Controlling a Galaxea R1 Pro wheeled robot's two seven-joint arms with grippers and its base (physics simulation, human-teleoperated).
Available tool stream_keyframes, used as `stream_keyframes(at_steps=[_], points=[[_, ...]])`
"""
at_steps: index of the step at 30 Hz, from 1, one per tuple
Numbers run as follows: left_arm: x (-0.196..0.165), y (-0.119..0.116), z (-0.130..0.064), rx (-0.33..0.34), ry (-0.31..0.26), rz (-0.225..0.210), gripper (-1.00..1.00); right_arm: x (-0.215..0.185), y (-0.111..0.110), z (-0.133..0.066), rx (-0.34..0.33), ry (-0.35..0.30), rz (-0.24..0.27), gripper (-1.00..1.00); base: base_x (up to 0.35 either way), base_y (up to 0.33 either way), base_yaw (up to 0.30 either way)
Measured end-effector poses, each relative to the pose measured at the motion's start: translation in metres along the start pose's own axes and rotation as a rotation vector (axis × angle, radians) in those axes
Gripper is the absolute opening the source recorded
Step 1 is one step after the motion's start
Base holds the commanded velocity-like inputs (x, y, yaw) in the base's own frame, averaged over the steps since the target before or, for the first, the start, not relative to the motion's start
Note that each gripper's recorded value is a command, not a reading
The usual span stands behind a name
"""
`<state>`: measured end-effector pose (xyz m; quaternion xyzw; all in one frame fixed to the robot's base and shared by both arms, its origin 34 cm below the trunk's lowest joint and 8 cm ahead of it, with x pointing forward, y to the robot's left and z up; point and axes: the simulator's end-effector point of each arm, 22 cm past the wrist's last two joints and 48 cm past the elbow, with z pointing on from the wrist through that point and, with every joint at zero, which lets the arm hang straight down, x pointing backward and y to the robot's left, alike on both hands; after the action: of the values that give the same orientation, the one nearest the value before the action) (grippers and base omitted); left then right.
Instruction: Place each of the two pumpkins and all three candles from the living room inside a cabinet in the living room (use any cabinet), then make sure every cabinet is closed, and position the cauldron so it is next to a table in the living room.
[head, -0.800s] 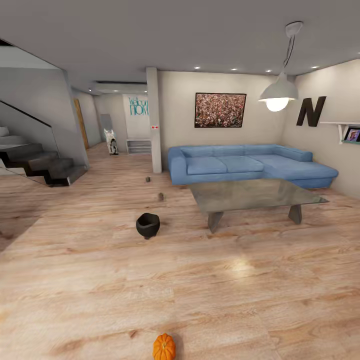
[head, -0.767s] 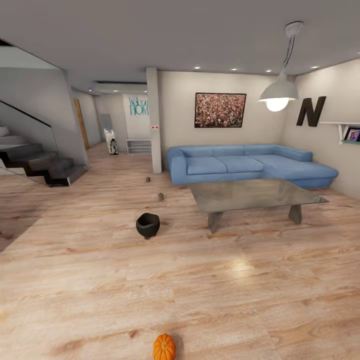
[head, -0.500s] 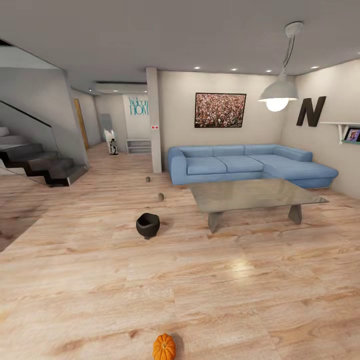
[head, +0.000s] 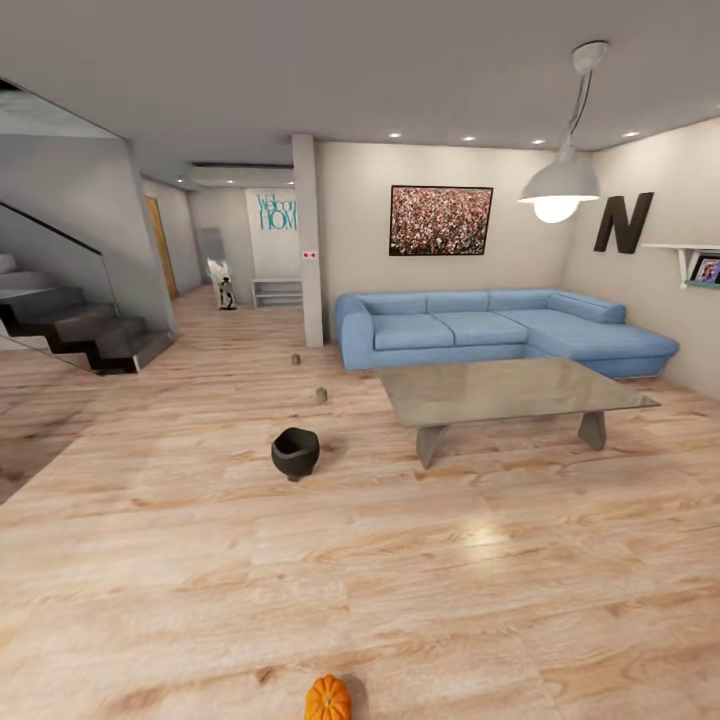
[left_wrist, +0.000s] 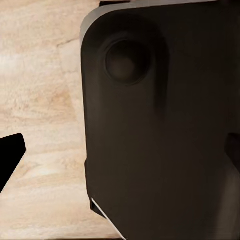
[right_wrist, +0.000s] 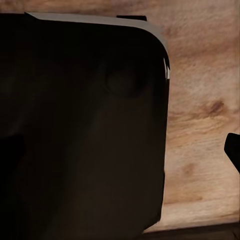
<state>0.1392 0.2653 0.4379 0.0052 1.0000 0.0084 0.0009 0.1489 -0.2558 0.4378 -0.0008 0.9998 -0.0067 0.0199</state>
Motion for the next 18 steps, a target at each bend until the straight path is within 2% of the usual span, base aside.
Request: stream_keyframes(at_steps=[8,18], points=[[-0.0105,0.0,0.0,0.0,-0.022,0.003,1.0,-0.0005,0.0015,0.0001,-0.007,-0.001,0.002,1.0,0.063,0.0,-0.027],[-0.012,0.0007,0.0,-0.001,-0.028,0.006,1.0,-0.0005,0.002,0.0001,-0.009,-0.001,0.002,1.0,0.001,0.0,-0.259]])
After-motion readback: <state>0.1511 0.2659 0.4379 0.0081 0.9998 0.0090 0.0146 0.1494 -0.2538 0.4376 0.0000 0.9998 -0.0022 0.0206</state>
